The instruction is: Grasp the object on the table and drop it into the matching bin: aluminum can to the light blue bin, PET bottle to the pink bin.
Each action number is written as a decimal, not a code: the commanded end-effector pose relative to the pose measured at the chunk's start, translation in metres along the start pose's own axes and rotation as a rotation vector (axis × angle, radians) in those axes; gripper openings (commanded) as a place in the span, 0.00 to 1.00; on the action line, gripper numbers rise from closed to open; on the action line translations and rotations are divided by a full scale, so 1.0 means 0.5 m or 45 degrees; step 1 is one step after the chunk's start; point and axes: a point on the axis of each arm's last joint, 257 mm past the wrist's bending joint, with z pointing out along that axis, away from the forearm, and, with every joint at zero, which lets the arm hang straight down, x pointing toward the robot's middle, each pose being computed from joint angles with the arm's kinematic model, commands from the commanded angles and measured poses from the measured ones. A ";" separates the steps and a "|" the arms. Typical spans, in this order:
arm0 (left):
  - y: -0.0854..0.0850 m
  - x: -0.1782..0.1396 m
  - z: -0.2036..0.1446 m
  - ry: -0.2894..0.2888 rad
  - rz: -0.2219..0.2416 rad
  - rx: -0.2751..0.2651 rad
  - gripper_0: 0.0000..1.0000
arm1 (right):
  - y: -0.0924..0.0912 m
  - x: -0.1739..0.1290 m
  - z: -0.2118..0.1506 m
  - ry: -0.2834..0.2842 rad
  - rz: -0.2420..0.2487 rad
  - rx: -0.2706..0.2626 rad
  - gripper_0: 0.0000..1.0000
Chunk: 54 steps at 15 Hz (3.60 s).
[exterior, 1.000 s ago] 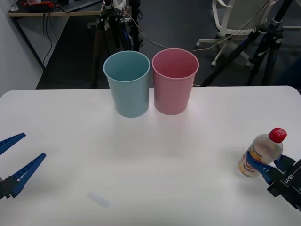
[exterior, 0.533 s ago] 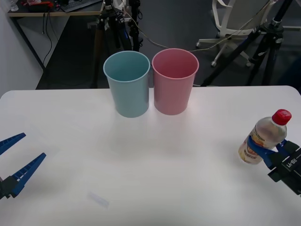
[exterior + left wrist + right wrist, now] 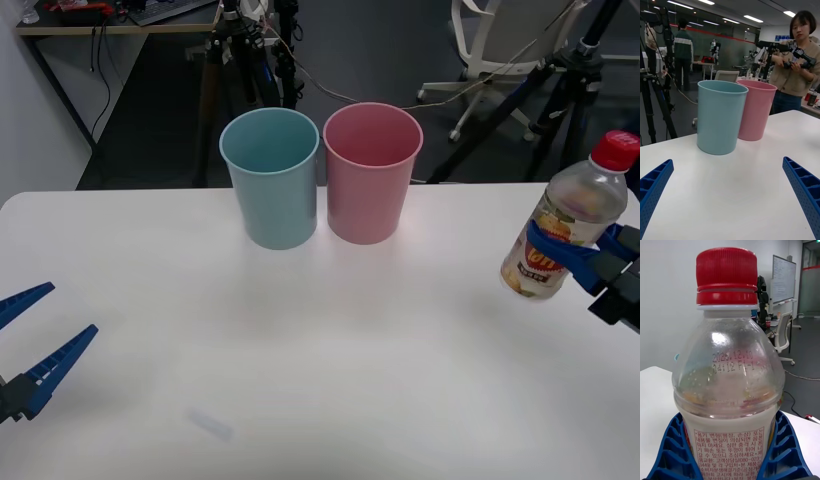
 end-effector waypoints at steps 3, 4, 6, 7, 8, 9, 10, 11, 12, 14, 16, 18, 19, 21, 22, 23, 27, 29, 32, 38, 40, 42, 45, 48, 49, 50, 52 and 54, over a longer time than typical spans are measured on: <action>0.000 0.000 0.000 0.000 0.000 0.000 1.00 | 0.011 -0.118 0.030 0.027 0.024 -0.026 0.00; 0.000 0.000 0.000 0.000 0.000 0.000 1.00 | 0.012 -0.137 0.036 0.029 0.022 -0.026 0.00; 0.000 0.000 0.000 0.000 0.000 0.000 1.00 | 0.024 -0.181 0.050 0.032 0.059 -0.049 0.00; 0.000 0.000 0.000 0.000 0.000 0.000 1.00 | 0.028 -0.201 0.055 0.025 0.067 -0.057 0.00; 0.000 0.000 0.000 0.000 0.000 0.000 1.00 | 0.034 -0.220 0.060 0.018 0.085 -0.065 0.00; 0.000 0.000 0.000 0.000 0.000 0.000 1.00 | 0.038 -0.240 0.065 0.010 0.091 -0.072 0.00; 0.000 0.000 0.000 0.000 0.000 0.000 1.00 | 0.044 -0.253 0.068 0.007 0.106 -0.085 0.00; 0.000 0.000 0.000 0.000 0.000 0.000 1.00 | 0.050 -0.266 0.073 0.008 0.113 -0.095 0.00; 0.000 0.000 0.000 0.000 0.000 0.000 1.00 | 0.052 -0.275 0.076 0.008 0.119 -0.098 0.00; 0.000 0.000 0.000 0.000 0.000 0.000 1.00 | 0.052 -0.289 0.085 0.005 0.095 -0.087 0.00; 0.000 0.000 0.000 0.000 0.000 0.000 1.00 | 0.055 -0.304 0.104 0.005 0.083 -0.086 0.00; 0.000 0.000 0.000 0.000 0.000 0.000 1.00 | 0.060 -0.313 0.130 0.000 0.075 -0.095 0.00; 0.000 0.000 0.000 0.000 0.000 0.000 1.00 | 0.065 -0.315 0.143 -0.007 0.087 -0.101 0.00; 0.000 0.000 0.000 0.000 0.000 0.000 1.00 | 0.061 -0.309 0.177 -0.005 0.087 -0.092 0.00; 0.000 0.000 0.000 0.000 0.000 0.000 1.00 | 0.058 -0.306 0.200 0.001 0.091 -0.091 0.00; 0.000 0.000 0.000 0.000 0.000 0.000 1.00 | 0.052 -0.302 0.223 0.007 0.091 -0.084 0.00; 0.000 0.000 0.000 0.000 0.000 0.000 1.00 | 0.017 -0.287 0.327 0.004 0.089 -0.056 0.00; 0.000 0.000 0.000 0.000 0.000 0.000 1.00 | -0.011 -0.283 0.382 -0.002 0.084 -0.026 0.00; 0.000 0.000 0.000 0.000 0.000 0.000 1.00 | -0.054 -0.275 0.434 -0.024 0.079 0.028 0.00; 0.000 0.000 0.000 0.000 0.000 0.000 1.00 | -0.096 -0.242 0.512 -0.060 0.053 0.120 0.00; 0.000 0.000 0.000 0.000 0.000 0.000 1.00 | -0.095 -0.225 0.546 -0.058 0.042 0.132 0.00; 0.000 0.000 0.000 0.000 0.000 0.000 1.00 | -0.090 -0.208 0.579 -0.053 0.025 0.141 0.00; 0.000 0.000 0.000 0.000 0.000 0.000 1.00 | -0.085 -0.180 0.617 -0.043 0.008 0.159 0.00; 0.000 0.000 0.000 0.000 0.000 0.000 1.00 | -0.077 -0.166 0.636 -0.041 -0.010 0.164 0.00; 0.000 0.000 0.000 0.000 0.000 0.000 1.00 | -0.073 -0.158 0.636 -0.033 -0.009 0.160 0.00; 0.000 0.000 0.000 0.000 0.000 0.000 1.00 | -0.066 -0.151 0.638 -0.025 -0.014 0.151 0.00; 0.000 0.000 0.000 0.000 0.000 0.000 1.00 | -0.060 -0.143 0.640 -0.018 -0.021 0.147 0.00; 0.000 0.000 0.000 0.000 0.000 0.000 1.00 | -0.054 -0.138 0.642 -0.015 -0.022 0.141 0.00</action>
